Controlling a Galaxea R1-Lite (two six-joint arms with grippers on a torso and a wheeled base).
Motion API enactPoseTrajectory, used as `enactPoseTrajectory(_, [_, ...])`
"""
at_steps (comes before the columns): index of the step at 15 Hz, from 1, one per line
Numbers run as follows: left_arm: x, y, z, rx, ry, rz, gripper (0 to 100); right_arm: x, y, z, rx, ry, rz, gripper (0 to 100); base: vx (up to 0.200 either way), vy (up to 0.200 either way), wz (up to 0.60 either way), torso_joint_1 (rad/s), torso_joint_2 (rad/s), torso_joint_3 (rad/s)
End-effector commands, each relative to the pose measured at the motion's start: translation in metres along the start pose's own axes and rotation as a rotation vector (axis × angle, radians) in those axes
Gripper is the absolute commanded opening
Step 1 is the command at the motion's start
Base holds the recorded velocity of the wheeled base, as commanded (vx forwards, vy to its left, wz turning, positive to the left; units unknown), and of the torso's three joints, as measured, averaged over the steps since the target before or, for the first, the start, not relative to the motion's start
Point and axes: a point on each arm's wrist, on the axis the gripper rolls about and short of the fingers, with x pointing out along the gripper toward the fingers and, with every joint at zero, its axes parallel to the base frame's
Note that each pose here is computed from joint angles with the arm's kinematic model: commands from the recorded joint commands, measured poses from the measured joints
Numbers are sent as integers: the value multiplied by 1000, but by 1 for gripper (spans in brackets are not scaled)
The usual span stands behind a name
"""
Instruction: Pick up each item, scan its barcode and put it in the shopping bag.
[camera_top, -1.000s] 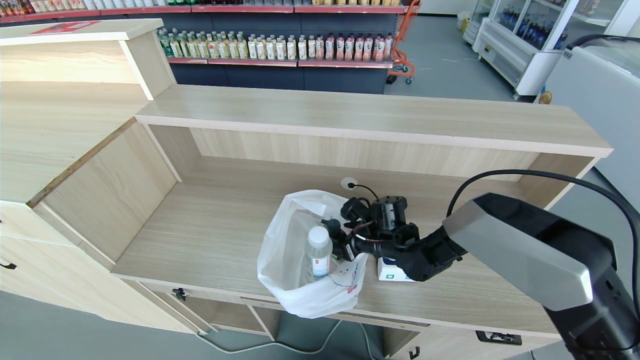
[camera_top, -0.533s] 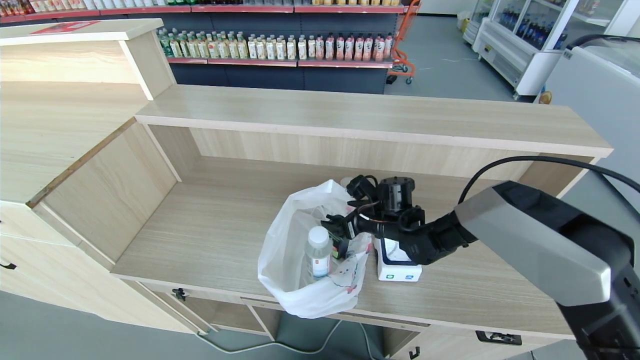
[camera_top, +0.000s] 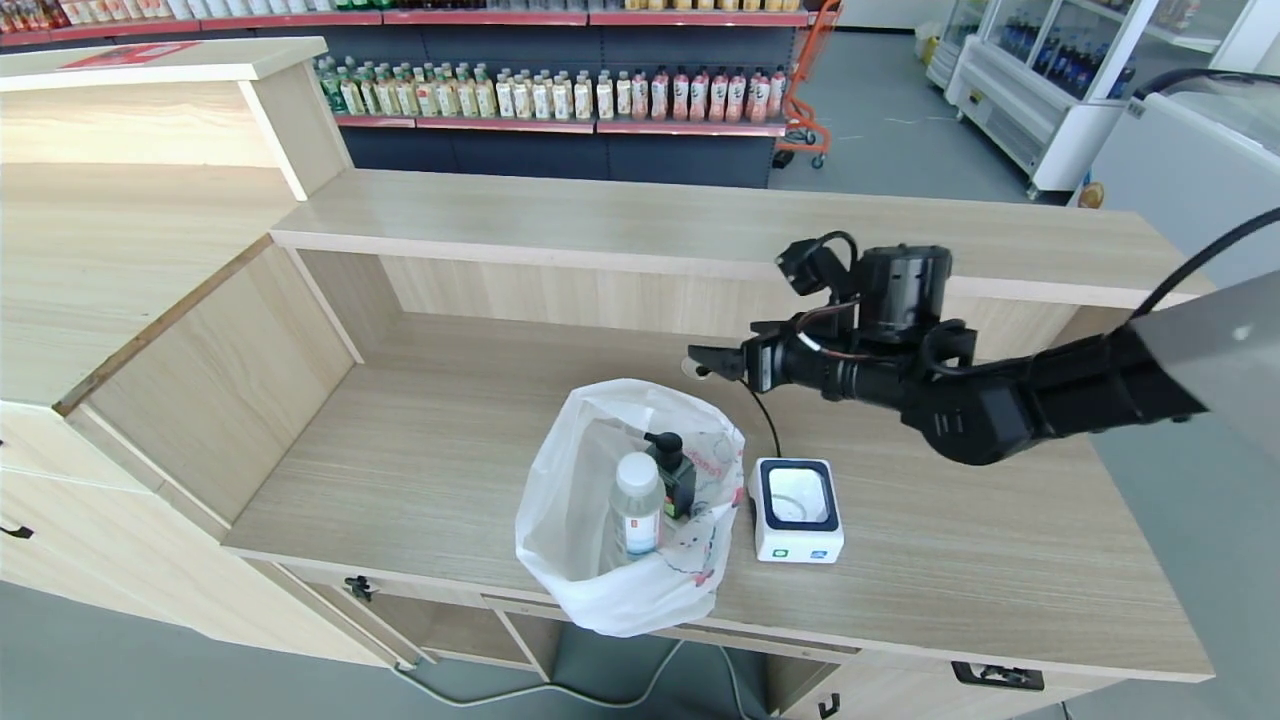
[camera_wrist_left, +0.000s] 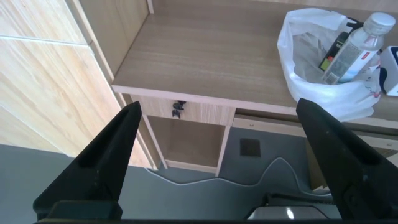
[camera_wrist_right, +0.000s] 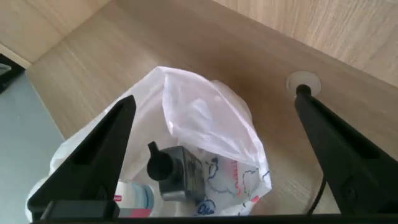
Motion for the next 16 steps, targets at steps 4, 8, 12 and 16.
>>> enactPoseTrajectory(4, [0, 0, 0, 0, 0, 0, 100, -233, -23, 37, 84, 98, -524, 100, 0, 0, 0, 0, 0, 0])
enactPoseTrajectory(8, [0, 0, 0, 0, 0, 0, 100, -339, 37, -58, 107, 238, -770, 100, 0, 0, 0, 0, 0, 0])
enactPoseTrajectory(12, [0, 0, 0, 0, 0, 0, 100, -375, 87, -112, 32, 200, -922, 100, 0, 0, 0, 0, 0, 0])
enactPoseTrajectory(16, [0, 0, 0, 0, 0, 0, 100, -392, 107, -144, 18, 141, -899, 100, 0, 0, 0, 0, 0, 0])
